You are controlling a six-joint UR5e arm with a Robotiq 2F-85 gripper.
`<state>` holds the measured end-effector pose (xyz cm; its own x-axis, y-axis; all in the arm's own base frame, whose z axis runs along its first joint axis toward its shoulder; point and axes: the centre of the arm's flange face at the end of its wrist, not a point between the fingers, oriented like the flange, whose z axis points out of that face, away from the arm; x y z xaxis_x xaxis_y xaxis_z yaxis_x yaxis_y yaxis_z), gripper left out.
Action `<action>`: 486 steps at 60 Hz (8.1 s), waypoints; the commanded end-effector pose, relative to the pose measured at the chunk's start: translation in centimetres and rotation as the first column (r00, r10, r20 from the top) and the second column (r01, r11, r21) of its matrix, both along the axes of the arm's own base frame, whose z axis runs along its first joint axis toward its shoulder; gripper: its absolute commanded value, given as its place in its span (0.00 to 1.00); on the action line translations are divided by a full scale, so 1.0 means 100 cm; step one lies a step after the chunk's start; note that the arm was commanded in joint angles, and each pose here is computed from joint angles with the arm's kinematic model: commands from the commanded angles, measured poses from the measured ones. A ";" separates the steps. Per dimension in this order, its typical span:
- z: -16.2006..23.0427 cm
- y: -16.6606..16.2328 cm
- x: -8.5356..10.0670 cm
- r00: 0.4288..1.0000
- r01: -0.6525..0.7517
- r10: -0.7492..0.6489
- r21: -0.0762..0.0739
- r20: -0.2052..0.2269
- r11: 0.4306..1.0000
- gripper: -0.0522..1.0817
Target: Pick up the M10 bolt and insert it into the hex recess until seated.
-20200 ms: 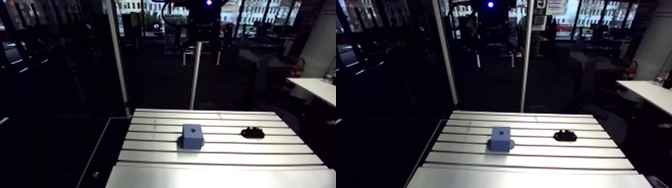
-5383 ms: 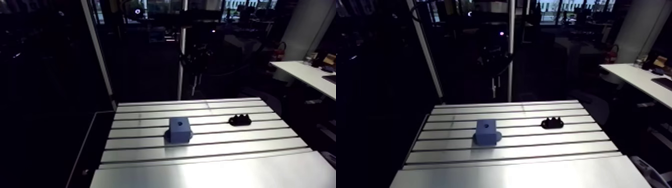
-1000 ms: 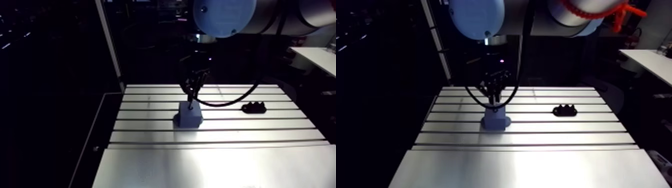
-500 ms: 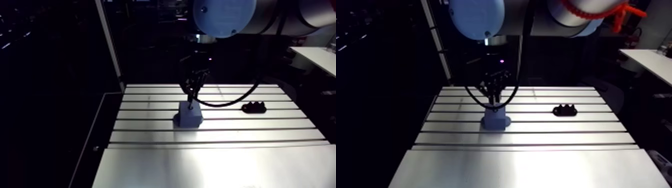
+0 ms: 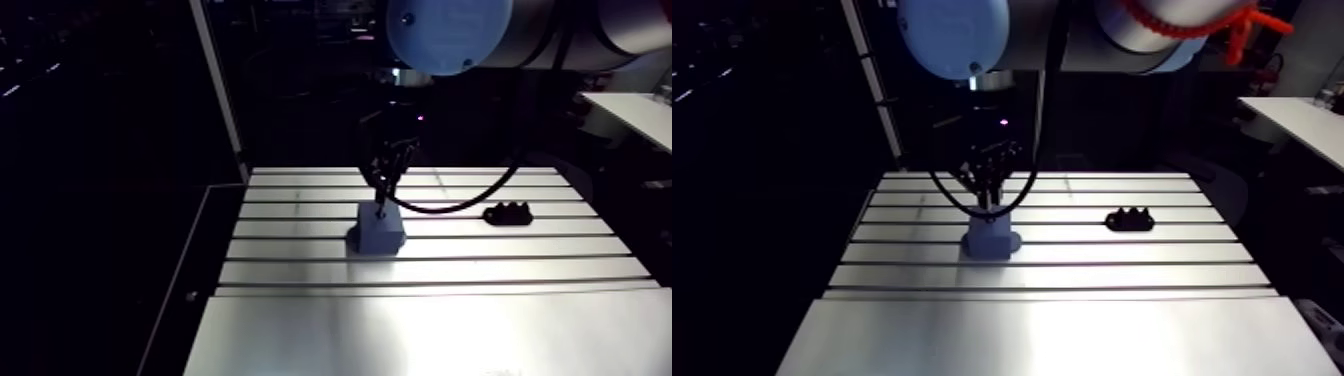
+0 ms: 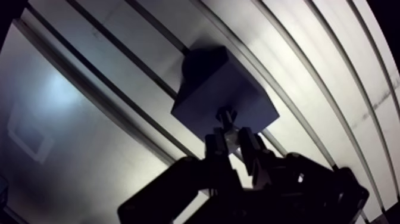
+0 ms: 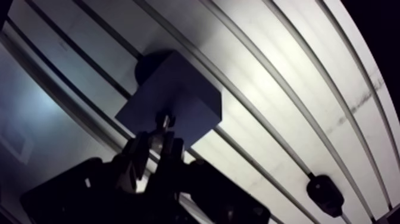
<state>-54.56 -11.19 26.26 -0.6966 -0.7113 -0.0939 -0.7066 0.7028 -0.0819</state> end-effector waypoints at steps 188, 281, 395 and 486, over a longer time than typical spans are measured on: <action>-0.007 -0.006 0.004 0.998 -0.055 0.055 -0.016 -0.009 0.998 0.05; 0.017 0.012 -0.013 0.997 0.042 -0.043 -0.008 -0.061 0.999 0.99; 0.003 0.002 0.000 1.000 0.017 -0.018 -0.016 -0.024 1.000 0.99; -0.001 0.002 0.002 1.000 0.015 -0.015 -0.023 -0.015 1.000 0.99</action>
<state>-54.35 -11.01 26.11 -0.7093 -0.7017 -0.0672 -0.6965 0.7123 -0.0870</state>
